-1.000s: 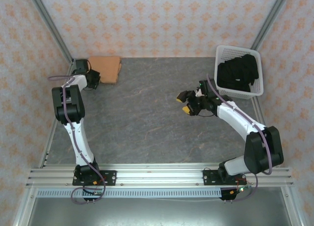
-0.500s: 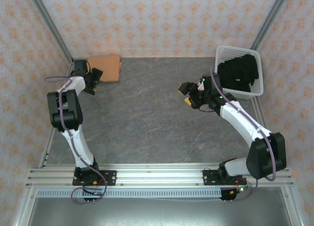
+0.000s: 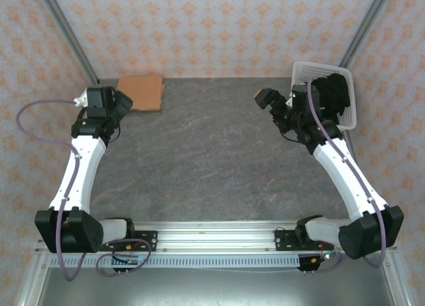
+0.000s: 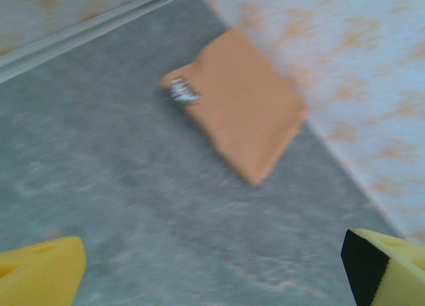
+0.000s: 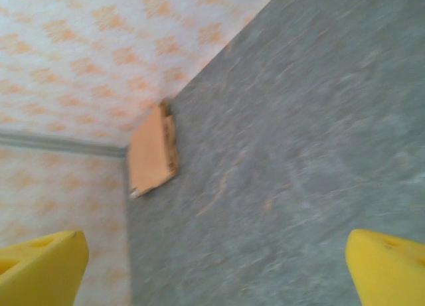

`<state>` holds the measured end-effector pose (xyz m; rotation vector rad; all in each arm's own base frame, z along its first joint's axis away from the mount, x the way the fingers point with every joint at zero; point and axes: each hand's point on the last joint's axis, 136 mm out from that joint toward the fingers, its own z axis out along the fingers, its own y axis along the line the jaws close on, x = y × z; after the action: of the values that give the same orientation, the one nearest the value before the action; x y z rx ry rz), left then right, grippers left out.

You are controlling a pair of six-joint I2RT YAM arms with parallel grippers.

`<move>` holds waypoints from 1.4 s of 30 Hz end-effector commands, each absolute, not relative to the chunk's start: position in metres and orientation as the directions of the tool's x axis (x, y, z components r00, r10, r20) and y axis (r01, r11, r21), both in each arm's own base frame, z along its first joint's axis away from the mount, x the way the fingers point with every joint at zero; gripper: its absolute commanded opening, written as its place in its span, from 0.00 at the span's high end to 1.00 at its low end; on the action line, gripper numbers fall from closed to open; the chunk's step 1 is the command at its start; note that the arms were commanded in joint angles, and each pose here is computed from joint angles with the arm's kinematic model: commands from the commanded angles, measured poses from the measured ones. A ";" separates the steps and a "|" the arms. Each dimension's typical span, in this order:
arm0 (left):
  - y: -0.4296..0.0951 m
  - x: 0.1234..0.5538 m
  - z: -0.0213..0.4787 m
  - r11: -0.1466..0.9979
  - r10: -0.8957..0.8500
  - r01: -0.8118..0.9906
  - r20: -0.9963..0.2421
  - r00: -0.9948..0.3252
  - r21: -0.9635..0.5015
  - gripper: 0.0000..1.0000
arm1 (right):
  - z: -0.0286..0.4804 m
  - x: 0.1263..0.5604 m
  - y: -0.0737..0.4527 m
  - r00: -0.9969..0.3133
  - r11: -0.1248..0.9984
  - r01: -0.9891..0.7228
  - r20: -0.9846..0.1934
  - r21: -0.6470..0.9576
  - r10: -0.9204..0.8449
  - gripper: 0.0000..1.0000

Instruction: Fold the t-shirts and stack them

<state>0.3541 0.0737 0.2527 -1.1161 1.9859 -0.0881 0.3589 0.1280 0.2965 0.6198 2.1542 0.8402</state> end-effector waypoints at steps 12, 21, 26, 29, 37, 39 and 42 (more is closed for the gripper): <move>0.073 0.270 0.174 0.866 -0.282 -0.477 -0.936 -0.211 -0.153 0.00 | 0.192 0.324 -0.019 -0.363 0.922 0.384 -0.928 -0.061 0.090 0.01; 0.071 0.299 0.124 0.878 -0.264 -0.466 -0.924 -0.277 -0.112 0.00 | 0.117 0.347 -0.018 -0.387 0.936 0.352 -0.914 -0.025 0.121 0.01; 0.064 0.342 0.118 0.908 -0.230 -0.412 -0.916 -0.328 -0.080 0.00 | 0.118 0.377 -0.024 -0.358 0.943 0.331 -0.921 0.028 0.153 0.01; 0.061 0.370 0.117 0.922 -0.203 -0.383 -0.912 -0.356 -0.056 0.00 | 0.116 0.387 -0.035 -0.333 0.942 0.333 -0.931 0.032 0.150 0.01; 0.048 0.376 0.097 0.951 -0.115 -0.308 -0.942 -0.314 -0.014 0.00 | 0.094 0.384 -0.045 -0.290 0.940 0.319 -0.932 0.121 0.219 0.01; 0.048 0.382 0.102 0.950 -0.109 -0.311 -0.954 -0.279 -0.017 0.00 | 0.091 0.384 -0.046 -0.309 0.939 0.325 -0.926 0.111 0.217 0.01; 0.043 0.387 0.099 0.952 -0.087 -0.306 -0.940 -0.331 0.020 0.00 | 0.090 0.389 -0.042 -0.336 0.944 0.319 -0.922 0.081 0.192 0.01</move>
<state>0.3736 0.0438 0.0706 -0.3136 2.0085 0.1962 0.3778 -0.0477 0.0778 0.3973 1.9583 -0.1453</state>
